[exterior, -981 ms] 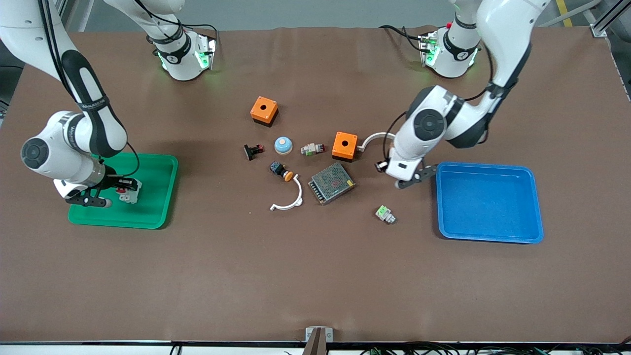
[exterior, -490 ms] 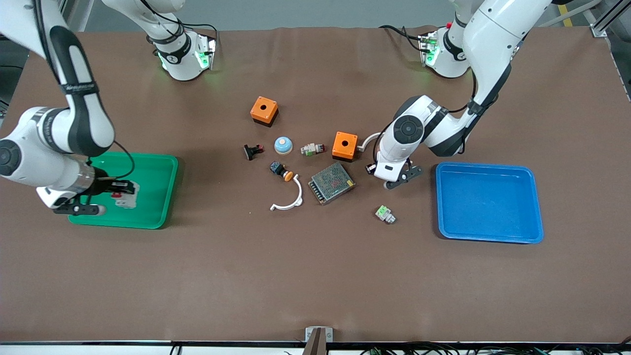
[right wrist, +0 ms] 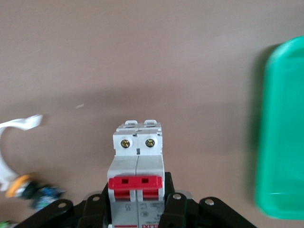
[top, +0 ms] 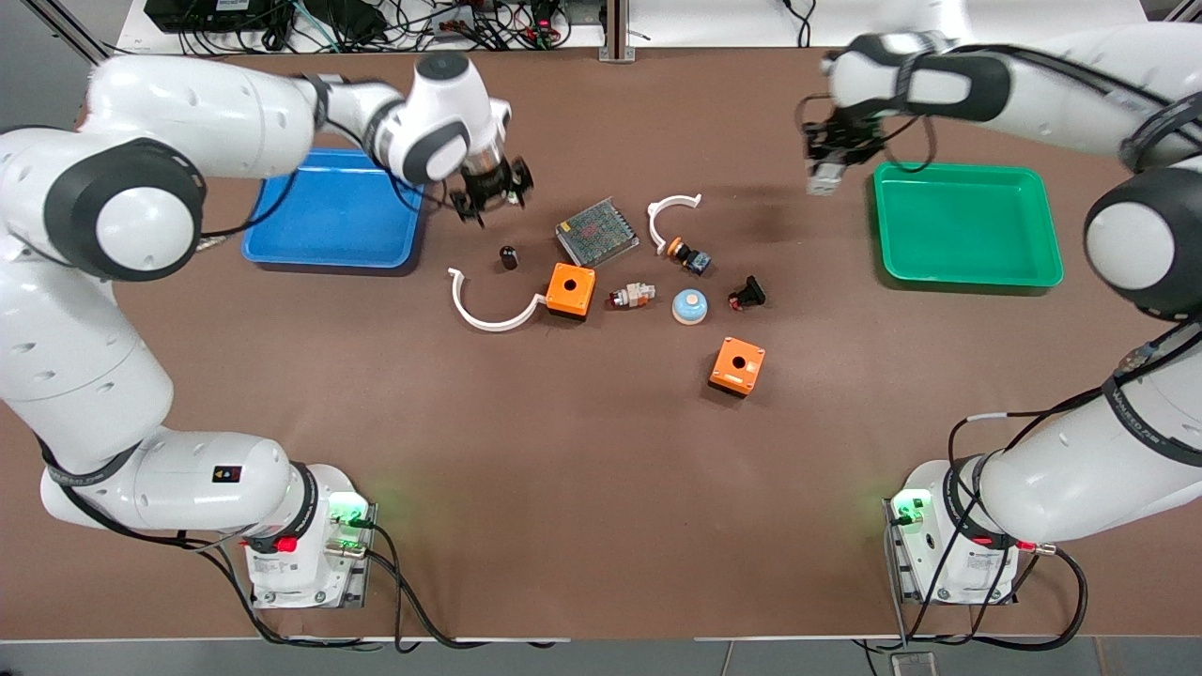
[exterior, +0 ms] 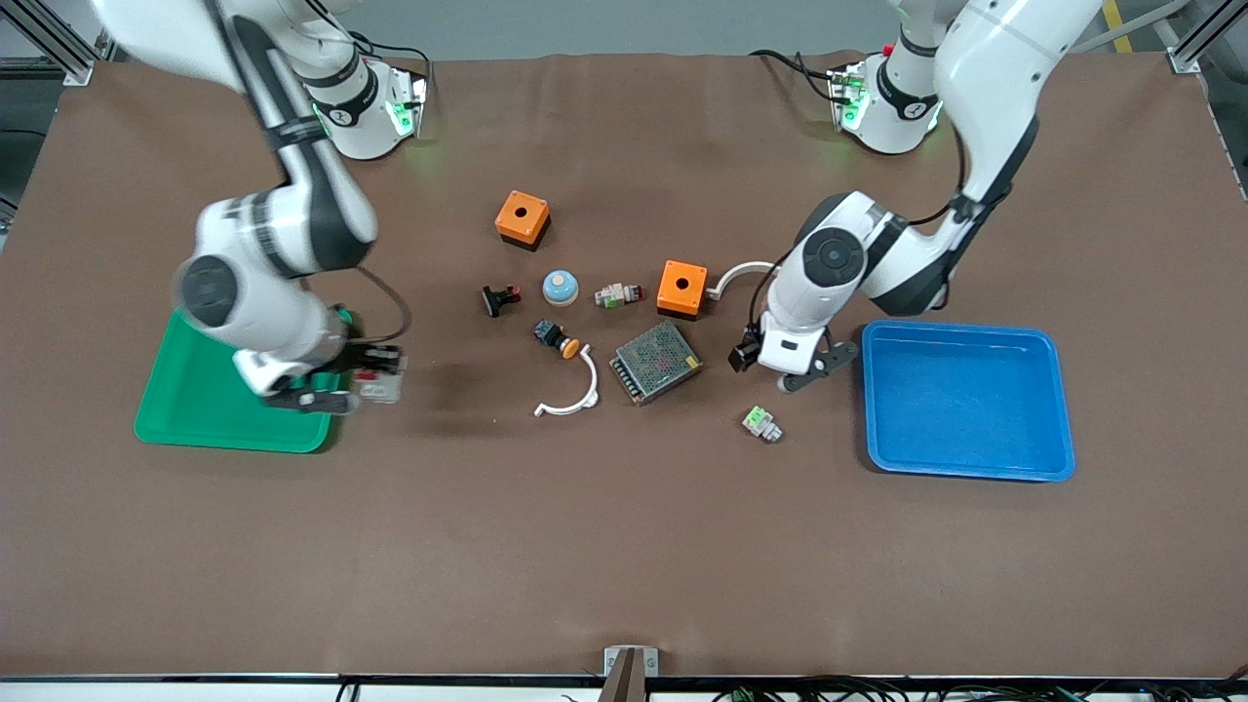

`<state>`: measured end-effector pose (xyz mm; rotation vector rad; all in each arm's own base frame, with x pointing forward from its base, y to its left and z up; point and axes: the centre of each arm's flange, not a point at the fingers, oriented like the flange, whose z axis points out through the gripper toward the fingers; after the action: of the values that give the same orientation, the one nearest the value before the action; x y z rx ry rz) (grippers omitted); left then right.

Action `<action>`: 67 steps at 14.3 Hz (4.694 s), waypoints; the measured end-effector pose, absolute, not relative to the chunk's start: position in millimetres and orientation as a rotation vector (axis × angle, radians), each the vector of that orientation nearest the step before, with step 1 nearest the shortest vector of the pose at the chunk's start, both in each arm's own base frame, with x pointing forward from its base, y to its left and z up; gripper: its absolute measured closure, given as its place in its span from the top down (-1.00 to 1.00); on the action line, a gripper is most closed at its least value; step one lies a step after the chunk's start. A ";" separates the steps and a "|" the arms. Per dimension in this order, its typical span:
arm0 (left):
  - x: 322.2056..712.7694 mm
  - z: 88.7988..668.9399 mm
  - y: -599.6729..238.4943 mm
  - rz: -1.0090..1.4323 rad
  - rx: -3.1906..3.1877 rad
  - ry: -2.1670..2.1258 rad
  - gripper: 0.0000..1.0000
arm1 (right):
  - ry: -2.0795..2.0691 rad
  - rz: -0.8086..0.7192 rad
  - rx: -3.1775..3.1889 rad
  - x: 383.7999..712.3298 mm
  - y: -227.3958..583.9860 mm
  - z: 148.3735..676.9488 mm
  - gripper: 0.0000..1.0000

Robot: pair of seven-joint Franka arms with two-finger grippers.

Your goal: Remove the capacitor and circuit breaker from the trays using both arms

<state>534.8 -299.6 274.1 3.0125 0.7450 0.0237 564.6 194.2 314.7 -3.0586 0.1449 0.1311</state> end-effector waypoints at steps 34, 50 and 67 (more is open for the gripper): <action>537.4 632.6 -59.2 -0.050 3.212 -0.054 1.00 | 0.087 0.225 -3.163 656.6 87.9 406.6 1.00; 531.7 634.1 -67.2 -0.053 3.186 -0.069 1.00 | 0.042 0.244 -3.143 629.3 -41.1 532.3 1.00; 531.6 633.1 -67.8 -0.056 3.186 -0.071 1.00 | 0.035 0.161 -3.133 561.8 -38.1 560.5 1.00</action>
<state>531.6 -67.8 633.1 3.1857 -0.0710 -0.0564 561.8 -38.1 560.5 -3.1334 0.0353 0.1613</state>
